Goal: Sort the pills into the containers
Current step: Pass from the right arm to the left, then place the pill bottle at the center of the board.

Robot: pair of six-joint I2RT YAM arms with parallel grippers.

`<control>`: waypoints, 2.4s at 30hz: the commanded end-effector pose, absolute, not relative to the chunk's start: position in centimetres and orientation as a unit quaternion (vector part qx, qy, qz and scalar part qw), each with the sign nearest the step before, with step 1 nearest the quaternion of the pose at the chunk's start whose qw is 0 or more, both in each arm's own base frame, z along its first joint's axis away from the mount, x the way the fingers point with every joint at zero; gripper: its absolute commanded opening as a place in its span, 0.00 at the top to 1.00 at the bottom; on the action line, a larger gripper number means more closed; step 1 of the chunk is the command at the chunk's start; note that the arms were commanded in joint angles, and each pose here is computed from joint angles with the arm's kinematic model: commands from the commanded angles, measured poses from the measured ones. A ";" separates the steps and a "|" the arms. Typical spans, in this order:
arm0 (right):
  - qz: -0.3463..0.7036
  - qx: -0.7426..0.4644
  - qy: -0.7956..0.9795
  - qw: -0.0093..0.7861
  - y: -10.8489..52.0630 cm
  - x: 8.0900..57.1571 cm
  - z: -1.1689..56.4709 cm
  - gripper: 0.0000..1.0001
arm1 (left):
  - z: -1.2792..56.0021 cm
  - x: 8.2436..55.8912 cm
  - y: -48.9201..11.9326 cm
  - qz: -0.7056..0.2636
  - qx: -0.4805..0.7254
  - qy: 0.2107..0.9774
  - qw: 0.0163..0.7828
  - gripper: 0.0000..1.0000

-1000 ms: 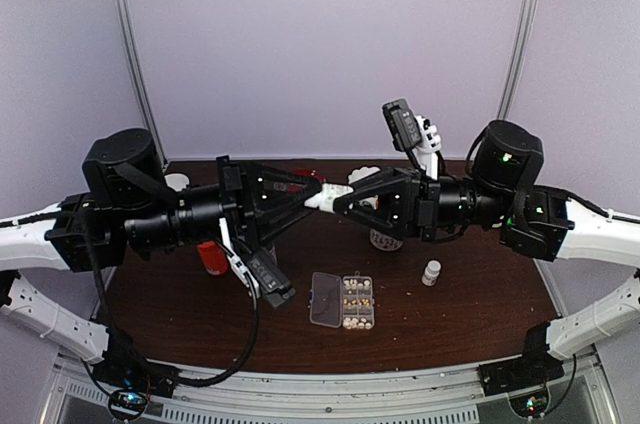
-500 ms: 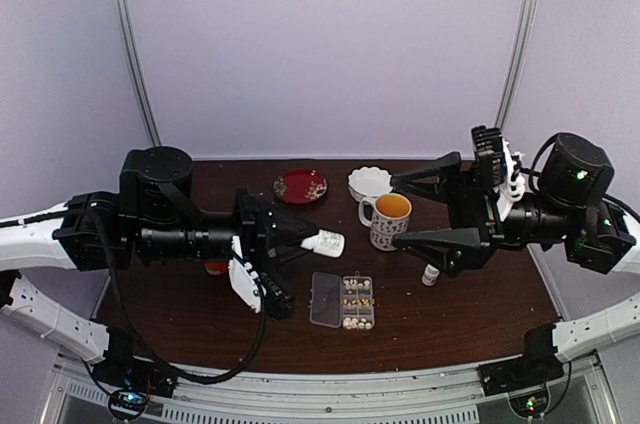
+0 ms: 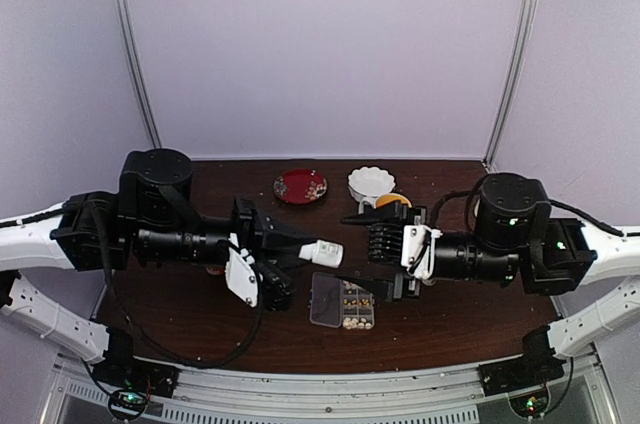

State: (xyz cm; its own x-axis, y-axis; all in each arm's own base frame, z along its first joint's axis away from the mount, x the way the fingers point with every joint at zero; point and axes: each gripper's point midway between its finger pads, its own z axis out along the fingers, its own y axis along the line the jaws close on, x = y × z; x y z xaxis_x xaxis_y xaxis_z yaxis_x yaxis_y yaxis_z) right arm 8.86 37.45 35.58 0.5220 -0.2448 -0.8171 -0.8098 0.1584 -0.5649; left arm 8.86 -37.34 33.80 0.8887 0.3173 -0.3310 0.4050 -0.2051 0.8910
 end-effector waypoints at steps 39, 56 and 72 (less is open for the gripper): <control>0.473 -0.465 0.506 0.552 38.5 6.2 39.5 0.94 | 35.2 9.4 -37.3 -0.018 0.752 0.232 0.617 1.00; 0.303 -0.462 0.571 0.608 32.7 10.5 34.5 0.18 | 27.5 13.7 -30.8 -0.058 0.588 0.684 0.428 1.00; 0.311 -0.462 0.586 0.589 33.9 10.6 32.9 0.19 | 13.5 17.5 -23.5 0.102 0.510 0.843 0.134 1.00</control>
State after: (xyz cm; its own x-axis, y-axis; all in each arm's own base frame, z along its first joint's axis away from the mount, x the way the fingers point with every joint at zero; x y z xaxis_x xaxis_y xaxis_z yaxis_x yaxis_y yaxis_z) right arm 10.21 34.33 32.63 0.1359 -0.2034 -0.9696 -0.9138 0.3524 -0.2020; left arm 16.91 -25.22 15.41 -0.3309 0.9244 -0.1898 0.8487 0.3795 0.3684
